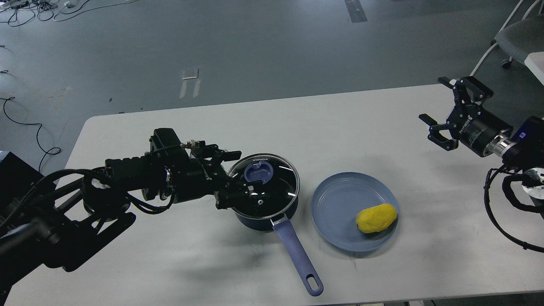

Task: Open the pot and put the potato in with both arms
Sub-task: 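Reach the left gripper to the pot lid knob and grasp it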

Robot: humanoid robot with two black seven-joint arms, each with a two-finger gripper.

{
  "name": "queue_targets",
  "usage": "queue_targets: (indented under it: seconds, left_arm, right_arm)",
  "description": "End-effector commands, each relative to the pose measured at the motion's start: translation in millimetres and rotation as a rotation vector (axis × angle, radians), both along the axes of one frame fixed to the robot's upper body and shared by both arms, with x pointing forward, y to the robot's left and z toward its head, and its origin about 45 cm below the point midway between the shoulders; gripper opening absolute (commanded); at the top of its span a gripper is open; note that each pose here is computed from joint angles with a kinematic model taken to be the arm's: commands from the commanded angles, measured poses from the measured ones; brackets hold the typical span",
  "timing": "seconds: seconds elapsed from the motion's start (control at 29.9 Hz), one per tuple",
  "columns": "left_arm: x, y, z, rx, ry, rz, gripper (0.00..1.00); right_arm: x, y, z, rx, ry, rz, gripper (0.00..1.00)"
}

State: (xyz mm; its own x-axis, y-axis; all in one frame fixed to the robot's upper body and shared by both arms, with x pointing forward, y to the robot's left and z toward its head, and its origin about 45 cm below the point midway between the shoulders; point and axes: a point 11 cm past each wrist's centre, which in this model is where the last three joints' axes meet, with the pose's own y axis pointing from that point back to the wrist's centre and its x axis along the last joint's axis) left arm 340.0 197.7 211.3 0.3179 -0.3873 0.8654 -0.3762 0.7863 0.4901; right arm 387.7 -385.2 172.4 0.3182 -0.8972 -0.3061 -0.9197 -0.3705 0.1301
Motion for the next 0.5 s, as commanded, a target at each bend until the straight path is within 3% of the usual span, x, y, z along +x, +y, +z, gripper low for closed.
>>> queue_targets:
  seconds: [0.0,0.47]
  left_arm:
    - [1.3,-2.6,-2.3,-0.001,0.003,0.000,0.98]
    - [-1.6,-11.0,-14.1,0.005,0.028,-0.013,0.98]
  right_arm:
    - [0.0,0.4,-0.1,0.001,0.000,0.000,1.00]
    - [-1.1,0.1,-1.7,0.000,0.004,0.000,1.00]
